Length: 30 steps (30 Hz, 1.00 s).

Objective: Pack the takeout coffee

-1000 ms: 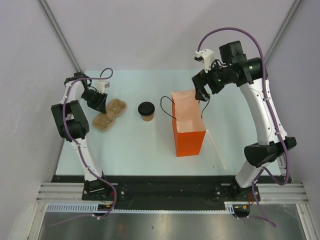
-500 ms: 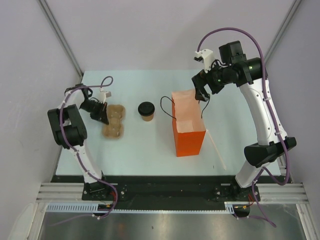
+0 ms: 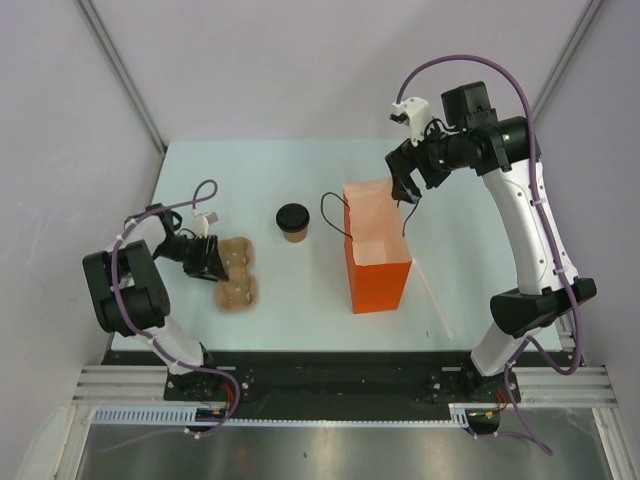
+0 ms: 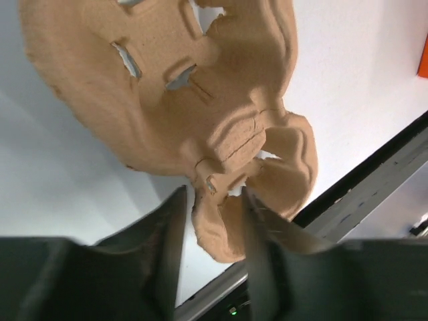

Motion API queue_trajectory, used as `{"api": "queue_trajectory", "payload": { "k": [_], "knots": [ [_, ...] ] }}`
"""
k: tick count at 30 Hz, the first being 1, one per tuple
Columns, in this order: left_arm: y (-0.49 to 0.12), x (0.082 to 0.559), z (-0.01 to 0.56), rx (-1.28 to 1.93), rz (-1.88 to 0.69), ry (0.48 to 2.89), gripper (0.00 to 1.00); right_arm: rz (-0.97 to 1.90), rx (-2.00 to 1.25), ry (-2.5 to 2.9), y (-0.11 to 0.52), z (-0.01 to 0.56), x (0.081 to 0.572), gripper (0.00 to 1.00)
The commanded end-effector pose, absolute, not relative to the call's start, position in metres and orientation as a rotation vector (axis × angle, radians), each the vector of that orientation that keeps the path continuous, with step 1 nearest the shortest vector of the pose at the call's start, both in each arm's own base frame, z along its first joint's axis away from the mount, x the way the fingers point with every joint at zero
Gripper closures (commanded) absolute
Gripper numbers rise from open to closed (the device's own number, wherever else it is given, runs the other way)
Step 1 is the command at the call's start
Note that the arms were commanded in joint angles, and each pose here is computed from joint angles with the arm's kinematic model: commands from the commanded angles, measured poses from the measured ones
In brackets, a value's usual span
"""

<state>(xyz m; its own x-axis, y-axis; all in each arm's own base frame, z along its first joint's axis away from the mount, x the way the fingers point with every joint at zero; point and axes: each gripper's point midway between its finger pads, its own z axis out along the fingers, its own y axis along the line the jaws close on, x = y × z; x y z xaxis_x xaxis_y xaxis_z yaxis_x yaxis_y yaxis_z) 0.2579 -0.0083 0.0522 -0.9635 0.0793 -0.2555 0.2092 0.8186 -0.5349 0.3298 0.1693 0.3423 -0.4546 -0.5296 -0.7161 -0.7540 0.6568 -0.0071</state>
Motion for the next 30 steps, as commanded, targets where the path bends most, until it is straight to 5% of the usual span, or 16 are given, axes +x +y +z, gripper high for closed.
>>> {"api": "queue_trajectory", "payload": {
  "k": [1,3,6,7,15,22,24,25,30],
  "knots": [
    [-0.002,0.287,0.095,0.181,-0.809,2.632,0.49,0.412,-0.994,2.167,0.162,0.352,0.309,0.00],
    [0.014,0.313,0.131,0.249,-0.701,2.563,0.42,0.417,-0.995,2.169,0.163,0.352,0.309,0.00],
    [0.023,0.338,0.174,0.405,-0.639,2.476,0.03,0.420,-0.985,2.172,0.163,0.351,0.312,0.00],
    [0.023,0.342,0.184,0.453,-0.636,2.446,0.01,0.422,-0.981,2.168,0.164,0.353,0.312,0.00],
    [0.028,0.382,0.210,0.771,-0.341,2.251,0.00,0.425,-0.929,2.188,0.167,0.351,0.319,0.01],
    [0.016,0.378,0.159,1.009,-0.493,2.340,0.00,0.439,-0.943,2.211,0.170,0.343,0.316,0.00],
    [0.017,0.380,0.139,1.026,-0.546,2.386,0.09,0.441,-0.989,2.207,0.171,0.340,0.312,0.00],
    [0.018,0.382,0.133,1.023,-0.557,2.405,0.25,0.445,-1.001,2.212,0.171,0.338,0.311,0.00],
    [0.019,0.385,0.100,1.039,-0.618,2.475,0.38,0.438,-1.034,2.208,0.172,0.336,0.310,0.00]
  ]
}}
